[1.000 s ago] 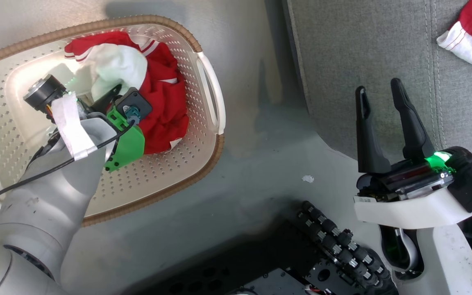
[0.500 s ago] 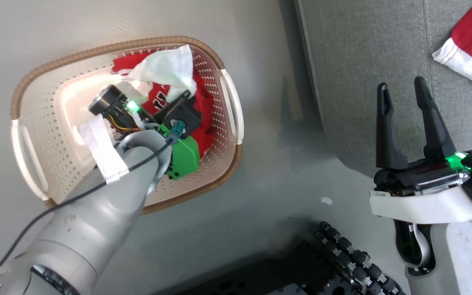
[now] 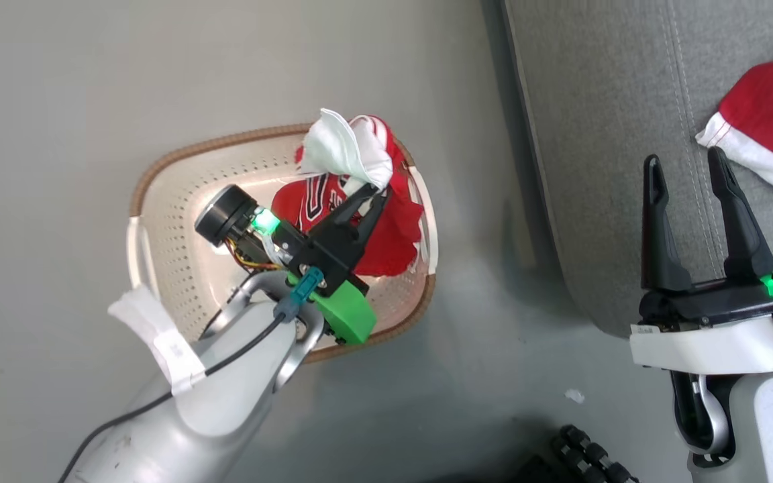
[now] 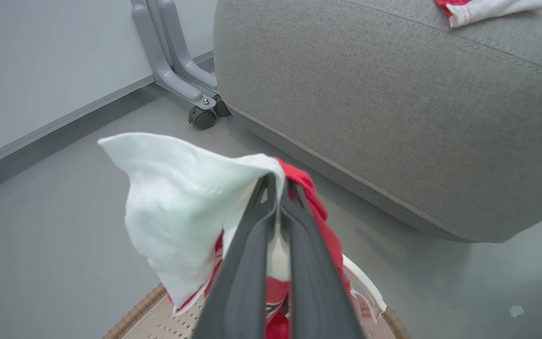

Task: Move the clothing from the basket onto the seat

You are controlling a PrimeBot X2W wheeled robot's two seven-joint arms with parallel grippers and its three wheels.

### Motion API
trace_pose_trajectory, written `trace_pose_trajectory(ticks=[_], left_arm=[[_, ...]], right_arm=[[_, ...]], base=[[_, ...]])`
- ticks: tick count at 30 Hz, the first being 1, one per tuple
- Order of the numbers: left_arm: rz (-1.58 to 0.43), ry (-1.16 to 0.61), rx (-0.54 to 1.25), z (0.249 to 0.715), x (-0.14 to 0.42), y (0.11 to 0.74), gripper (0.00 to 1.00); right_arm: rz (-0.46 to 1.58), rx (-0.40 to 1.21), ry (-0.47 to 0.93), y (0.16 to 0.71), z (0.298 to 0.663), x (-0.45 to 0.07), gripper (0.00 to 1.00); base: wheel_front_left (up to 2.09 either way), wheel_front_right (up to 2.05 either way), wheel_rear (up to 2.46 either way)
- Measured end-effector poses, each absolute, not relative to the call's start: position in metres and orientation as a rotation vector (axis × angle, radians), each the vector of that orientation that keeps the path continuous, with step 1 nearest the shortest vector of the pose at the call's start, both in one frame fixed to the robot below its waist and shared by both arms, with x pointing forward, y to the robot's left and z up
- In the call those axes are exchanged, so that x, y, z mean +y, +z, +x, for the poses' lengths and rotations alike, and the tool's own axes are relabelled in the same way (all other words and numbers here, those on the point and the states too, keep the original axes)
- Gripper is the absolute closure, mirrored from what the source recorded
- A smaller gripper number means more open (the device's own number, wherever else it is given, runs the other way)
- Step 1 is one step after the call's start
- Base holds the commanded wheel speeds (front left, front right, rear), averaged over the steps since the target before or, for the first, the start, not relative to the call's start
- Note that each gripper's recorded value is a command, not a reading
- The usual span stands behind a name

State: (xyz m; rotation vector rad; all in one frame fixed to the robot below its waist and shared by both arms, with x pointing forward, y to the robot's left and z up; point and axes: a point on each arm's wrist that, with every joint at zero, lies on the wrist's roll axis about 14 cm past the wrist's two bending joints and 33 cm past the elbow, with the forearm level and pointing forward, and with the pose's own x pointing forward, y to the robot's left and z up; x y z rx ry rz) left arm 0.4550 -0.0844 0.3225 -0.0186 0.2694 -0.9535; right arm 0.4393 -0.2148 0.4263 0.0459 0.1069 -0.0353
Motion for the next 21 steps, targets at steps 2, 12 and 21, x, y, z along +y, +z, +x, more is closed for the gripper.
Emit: trace_pose_trajectory(ticks=[2,12,21], left_arm=[[-0.038,-0.933,0.223,0.455,-0.080,0.345,1.00],[-0.148,-0.825,0.010,0.448,-0.055,0.451,1.00],[-0.214,-0.689,-0.203,0.442,-0.017,0.543,1.00]], right_arm=[[0.047,0.094,-0.029,0.435,0.438,-0.213,0.00],[0.050,0.052,0.031,0.473,0.423,-0.192,0.00],[0.071,-0.001,0.102,0.507,0.406,-0.168,0.00]], base=[[0.00,0.00,0.00],[0.00,0.00,0.00],[0.00,0.00,0.00]])
